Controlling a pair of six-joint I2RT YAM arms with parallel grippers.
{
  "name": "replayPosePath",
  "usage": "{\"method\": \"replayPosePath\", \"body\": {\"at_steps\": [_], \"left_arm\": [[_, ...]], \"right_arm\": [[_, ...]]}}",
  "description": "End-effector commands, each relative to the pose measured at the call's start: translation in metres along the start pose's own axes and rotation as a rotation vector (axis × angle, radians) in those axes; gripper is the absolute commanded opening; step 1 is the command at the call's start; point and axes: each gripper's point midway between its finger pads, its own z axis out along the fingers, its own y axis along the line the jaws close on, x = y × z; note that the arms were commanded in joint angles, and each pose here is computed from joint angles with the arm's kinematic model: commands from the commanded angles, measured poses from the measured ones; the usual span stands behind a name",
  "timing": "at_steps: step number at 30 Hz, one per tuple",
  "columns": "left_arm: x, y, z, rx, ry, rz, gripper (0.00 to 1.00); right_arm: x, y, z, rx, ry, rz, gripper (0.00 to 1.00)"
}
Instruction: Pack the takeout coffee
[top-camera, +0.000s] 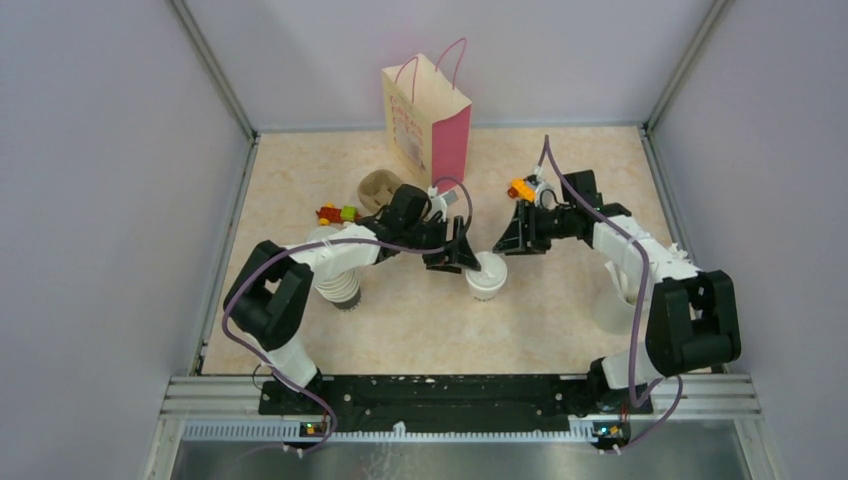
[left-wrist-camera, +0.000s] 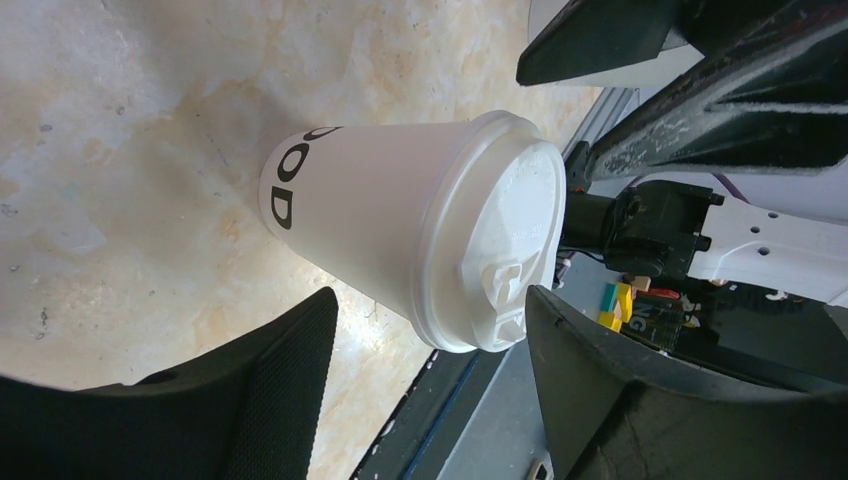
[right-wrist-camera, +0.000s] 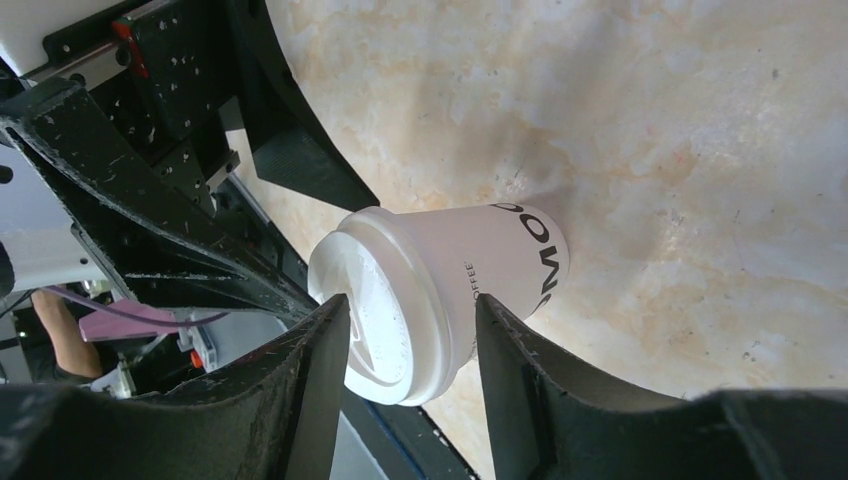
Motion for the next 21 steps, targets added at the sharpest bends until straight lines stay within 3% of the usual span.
{"method": "replayPosePath", "body": {"at_steps": [1,15,21], "left_arm": [[0.003,-0.014,-0.008,0.048,-0.004,0.013,0.73],[0.015,0.000,-0.004,0.030,0.011,-0.023,0.63],[0.010,0.000,0.000,0.030,0.008,-0.023,0.63]], "right_arm": [[-0.011,0.001,-0.003,-0.034,-0.027,-0.041,0.48],[-0.004,-0.012,0.011,-0.087,0.003,0.009,0.42],[-0.008,-0.007,0.008,-0.108,-0.005,-0.002,0.45]]}}
